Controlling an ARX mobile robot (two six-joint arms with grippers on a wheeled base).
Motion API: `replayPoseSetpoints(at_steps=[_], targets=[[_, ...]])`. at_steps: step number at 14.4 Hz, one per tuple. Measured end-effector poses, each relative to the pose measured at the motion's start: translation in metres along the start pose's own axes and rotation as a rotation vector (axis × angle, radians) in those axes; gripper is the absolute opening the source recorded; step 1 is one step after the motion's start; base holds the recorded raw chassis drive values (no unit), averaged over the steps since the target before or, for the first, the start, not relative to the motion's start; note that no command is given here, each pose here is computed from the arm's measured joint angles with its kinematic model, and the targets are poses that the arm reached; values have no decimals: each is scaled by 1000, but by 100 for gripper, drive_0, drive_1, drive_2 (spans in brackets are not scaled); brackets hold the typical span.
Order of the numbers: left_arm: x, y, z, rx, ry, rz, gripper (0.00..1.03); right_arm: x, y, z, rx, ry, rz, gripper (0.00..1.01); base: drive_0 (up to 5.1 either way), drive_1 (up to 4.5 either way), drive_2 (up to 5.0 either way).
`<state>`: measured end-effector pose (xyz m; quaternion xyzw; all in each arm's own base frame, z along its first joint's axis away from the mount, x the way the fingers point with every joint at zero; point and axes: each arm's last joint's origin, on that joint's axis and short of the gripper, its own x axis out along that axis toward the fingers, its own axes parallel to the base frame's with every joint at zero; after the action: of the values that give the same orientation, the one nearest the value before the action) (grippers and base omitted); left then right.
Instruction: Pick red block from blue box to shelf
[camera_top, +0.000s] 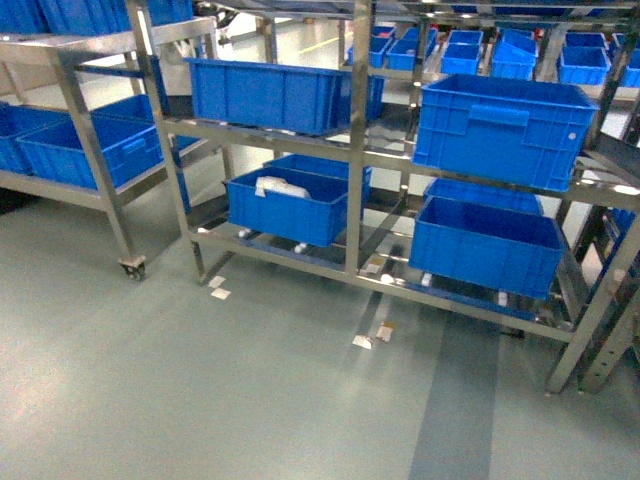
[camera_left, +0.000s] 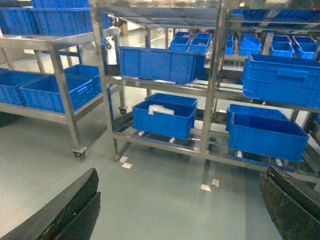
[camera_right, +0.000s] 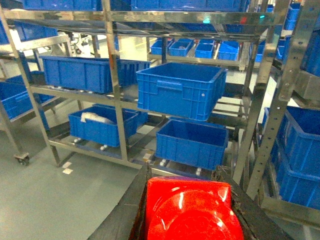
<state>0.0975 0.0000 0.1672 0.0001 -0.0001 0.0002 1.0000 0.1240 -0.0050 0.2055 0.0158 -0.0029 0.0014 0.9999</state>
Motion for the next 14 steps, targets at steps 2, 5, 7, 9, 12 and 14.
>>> replayPoseSetpoints(at_steps=[2,5,7,9,12,14], targets=[[0,0,0,0,0,0,98,0,0,0,0,0,0,28,-148,-148,-148],[0,0,0,0,0,0,98,0,0,0,0,2,0,28,-148,-148,-148],[0,0,0,0,-1,0,98,0,0,0,0,4,0,28,-148,-148,-148],[0,0,0,0,0,0,98,0,0,0,0,1,0,28,-148,-148,-148],[0,0,0,0,0,-2,98,0,0,0,0,3,0,28,-148,-148,-148],[0,0,0,0,-1,-2,98,0,0,0,0,2,0,28,7,440,-427]])
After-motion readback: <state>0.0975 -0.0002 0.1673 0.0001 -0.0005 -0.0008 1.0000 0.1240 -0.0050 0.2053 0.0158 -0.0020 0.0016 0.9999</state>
